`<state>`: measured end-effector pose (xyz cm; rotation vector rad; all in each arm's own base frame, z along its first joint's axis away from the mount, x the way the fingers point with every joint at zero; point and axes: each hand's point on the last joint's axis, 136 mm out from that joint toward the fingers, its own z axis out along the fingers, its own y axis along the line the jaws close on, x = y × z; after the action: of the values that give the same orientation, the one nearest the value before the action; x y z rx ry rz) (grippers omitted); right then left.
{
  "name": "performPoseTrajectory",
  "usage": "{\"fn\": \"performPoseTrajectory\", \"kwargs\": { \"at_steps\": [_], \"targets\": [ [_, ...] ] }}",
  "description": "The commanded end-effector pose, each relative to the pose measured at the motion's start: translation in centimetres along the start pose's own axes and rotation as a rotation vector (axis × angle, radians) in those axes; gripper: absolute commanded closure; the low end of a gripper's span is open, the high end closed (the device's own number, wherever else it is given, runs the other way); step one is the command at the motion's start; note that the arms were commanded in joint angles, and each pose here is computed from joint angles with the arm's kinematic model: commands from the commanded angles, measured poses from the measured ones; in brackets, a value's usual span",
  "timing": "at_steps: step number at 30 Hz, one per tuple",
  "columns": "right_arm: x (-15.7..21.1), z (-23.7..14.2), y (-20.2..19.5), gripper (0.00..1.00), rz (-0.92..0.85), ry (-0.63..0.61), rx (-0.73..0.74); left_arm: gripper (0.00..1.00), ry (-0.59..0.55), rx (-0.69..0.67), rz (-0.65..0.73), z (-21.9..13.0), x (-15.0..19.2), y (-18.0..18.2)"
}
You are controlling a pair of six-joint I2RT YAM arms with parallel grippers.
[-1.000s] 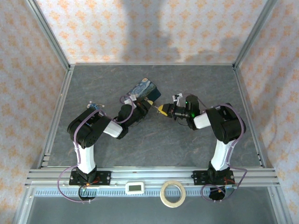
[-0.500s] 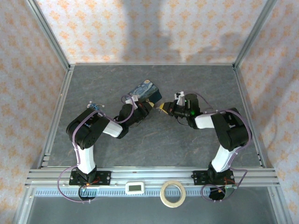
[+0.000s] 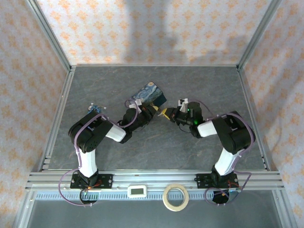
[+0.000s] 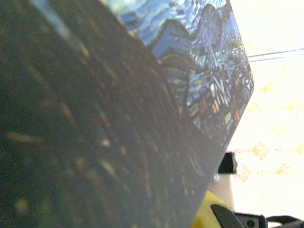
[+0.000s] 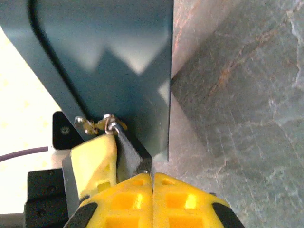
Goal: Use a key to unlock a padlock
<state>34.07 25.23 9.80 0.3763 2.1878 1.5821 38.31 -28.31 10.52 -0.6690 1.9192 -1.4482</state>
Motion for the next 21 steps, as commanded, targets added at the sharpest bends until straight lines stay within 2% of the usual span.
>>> {"fn": "performPoseTrajectory", "kwargs": {
  "at_steps": [1,6,12,16,17,19,21],
  "targets": [
    [-1.2,-0.9,1.8,1.0,-0.026,-0.082,-0.038,1.0,-0.097,0.06,-0.029,-0.4,-1.8,-2.3],
    [-1.1,-1.6,0.6,1.0,-0.014,-0.109,0.009,1.0,-0.144,-0.07,0.081,0.9,-2.5,-0.6],
    [-1.5,-3.0,-1.4,1.0,-0.043,-0.166,0.119,1.0,-0.117,-0.27,0.243,2.8,-1.9,2.3],
    [-2.0,-4.1,-1.4,1.0,-0.081,-0.206,0.158,1.0,-0.103,-0.322,0.297,3.0,-1.4,2.8],
    [-2.1,-4.3,-1.3,1.0,-0.094,-0.213,0.165,1.0,-0.089,-0.361,0.304,3.1,-1.0,4.4],
    [-2.3,-4.6,-1.2,1.0,-0.117,-0.228,0.178,1.0,-0.081,-0.381,0.318,3.1,-0.8,4.8],
    [-2.7,-5.0,-0.8,1.0,-0.141,-0.245,0.185,0.95,-0.066,-0.397,0.327,3.3,-0.4,5.3]
  ]
}}
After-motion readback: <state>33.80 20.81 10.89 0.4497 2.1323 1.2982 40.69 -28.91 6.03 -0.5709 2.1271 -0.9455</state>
